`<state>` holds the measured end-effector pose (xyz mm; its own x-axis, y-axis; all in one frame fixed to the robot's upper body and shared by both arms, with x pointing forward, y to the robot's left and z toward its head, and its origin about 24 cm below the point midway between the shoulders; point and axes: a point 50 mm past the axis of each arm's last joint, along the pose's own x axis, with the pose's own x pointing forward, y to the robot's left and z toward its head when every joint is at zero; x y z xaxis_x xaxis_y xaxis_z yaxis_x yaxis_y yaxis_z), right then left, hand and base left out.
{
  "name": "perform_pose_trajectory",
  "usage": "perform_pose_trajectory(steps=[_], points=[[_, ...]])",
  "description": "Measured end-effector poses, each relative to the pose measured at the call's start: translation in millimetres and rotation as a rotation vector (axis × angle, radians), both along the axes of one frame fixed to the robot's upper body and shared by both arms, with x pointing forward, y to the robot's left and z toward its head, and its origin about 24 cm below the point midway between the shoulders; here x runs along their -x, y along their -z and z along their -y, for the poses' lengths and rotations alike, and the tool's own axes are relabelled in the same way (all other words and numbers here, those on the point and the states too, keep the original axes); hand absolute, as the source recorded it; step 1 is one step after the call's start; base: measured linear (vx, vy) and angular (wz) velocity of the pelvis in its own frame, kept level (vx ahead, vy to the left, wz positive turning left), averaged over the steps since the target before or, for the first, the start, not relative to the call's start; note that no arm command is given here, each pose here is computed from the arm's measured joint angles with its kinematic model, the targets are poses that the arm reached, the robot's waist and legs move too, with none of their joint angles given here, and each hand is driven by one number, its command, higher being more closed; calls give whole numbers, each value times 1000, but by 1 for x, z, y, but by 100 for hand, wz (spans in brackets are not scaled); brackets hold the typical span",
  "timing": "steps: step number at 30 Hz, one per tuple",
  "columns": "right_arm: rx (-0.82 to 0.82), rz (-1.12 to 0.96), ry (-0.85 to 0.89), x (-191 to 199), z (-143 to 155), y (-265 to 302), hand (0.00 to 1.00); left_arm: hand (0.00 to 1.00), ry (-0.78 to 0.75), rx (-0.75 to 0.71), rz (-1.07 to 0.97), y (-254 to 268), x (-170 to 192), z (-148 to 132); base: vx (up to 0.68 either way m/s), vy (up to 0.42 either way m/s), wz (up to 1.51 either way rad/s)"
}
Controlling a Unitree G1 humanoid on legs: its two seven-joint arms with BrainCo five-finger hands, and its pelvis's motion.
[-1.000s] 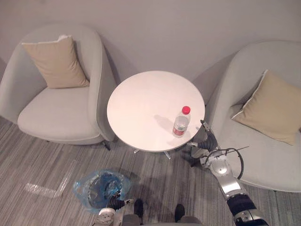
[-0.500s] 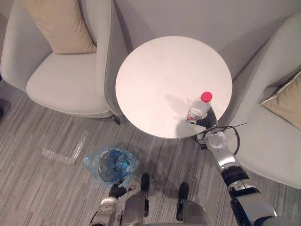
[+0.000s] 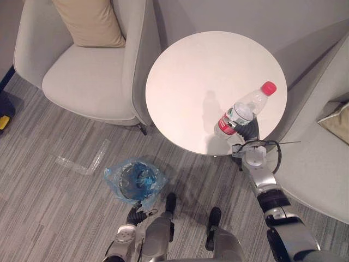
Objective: Gather rubbish on tea table into small bin, then transfer packed bag to large trash can.
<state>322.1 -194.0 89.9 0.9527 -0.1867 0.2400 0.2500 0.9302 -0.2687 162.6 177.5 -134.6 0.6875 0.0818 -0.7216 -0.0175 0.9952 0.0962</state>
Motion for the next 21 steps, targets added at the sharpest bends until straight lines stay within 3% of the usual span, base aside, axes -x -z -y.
perform_pose_trajectory(steps=[11,21], points=[[12,-77,-90,71,-14,37,100,0,83,-45,-91,10,18,-2,9,-7,-20],[-17,-194,-166,104,-32,66,100,0,113,-61,-149,16,32,-2,-15,12,-22]])
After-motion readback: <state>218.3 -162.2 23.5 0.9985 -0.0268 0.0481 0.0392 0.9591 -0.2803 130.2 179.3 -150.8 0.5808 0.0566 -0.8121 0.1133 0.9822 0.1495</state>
